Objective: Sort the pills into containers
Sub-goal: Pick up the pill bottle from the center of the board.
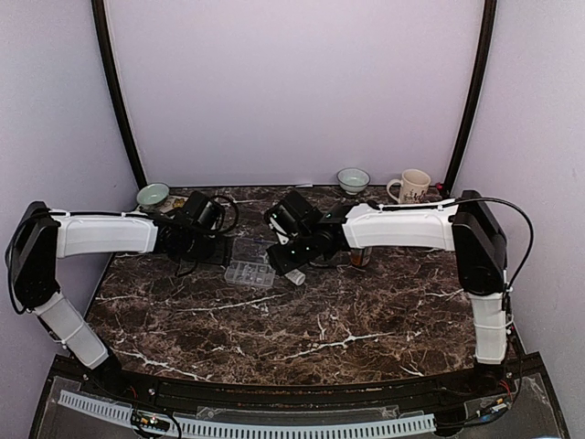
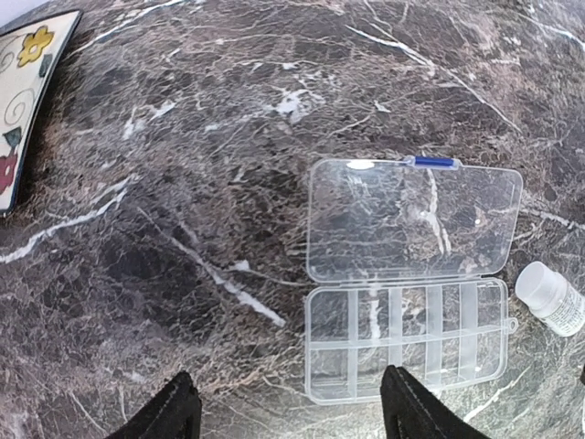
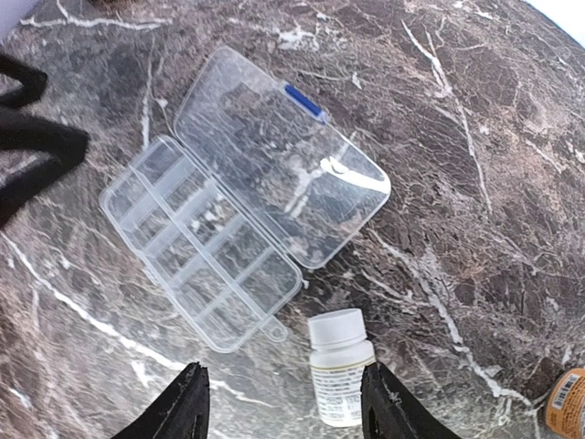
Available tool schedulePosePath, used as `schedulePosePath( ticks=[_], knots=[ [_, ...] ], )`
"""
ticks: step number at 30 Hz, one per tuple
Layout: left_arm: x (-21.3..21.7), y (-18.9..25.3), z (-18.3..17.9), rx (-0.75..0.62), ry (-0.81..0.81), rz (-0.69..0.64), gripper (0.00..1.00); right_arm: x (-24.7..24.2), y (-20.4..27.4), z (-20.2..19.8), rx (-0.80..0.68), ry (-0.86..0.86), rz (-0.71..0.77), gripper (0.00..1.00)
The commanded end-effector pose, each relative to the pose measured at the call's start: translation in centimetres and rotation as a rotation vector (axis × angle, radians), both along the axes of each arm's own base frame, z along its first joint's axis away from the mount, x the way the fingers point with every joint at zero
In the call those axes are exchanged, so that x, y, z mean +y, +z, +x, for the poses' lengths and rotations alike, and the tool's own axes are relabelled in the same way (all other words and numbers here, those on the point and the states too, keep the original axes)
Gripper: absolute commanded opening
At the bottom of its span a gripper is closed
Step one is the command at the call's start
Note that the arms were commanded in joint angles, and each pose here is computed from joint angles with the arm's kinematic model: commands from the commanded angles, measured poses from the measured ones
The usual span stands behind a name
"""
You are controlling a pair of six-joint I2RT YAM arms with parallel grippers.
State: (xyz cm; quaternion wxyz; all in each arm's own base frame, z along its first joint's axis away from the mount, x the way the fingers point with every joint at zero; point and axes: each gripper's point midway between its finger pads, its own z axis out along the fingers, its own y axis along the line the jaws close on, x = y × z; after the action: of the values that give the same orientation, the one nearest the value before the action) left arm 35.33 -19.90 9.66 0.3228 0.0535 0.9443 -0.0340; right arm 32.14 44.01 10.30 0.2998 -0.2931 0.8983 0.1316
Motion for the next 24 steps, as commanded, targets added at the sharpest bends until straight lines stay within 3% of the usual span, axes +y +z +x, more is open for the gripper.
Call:
schedulePosePath(
  ticks=[1, 10, 24],
  knots=[
    [2.8, -1.3, -0.6, 0.043, 0.102, -0.073, 0.70, -1.2, 1.0, 1.1, -0.070, 0.013, -0.018, 0.56],
    [4.9, -3.1, 1.3, 0.085, 0.186, -0.154, 0.66, -2.6, -0.4, 1.4, -0.058, -0.006, -0.040, 0.56],
    [3.0, -5.6, 2.7, 0.164, 0.147, -0.227, 0.64, -2.9, -3.3, 0.6, -0.005, 0.028, -0.074, 0.55]
  ],
)
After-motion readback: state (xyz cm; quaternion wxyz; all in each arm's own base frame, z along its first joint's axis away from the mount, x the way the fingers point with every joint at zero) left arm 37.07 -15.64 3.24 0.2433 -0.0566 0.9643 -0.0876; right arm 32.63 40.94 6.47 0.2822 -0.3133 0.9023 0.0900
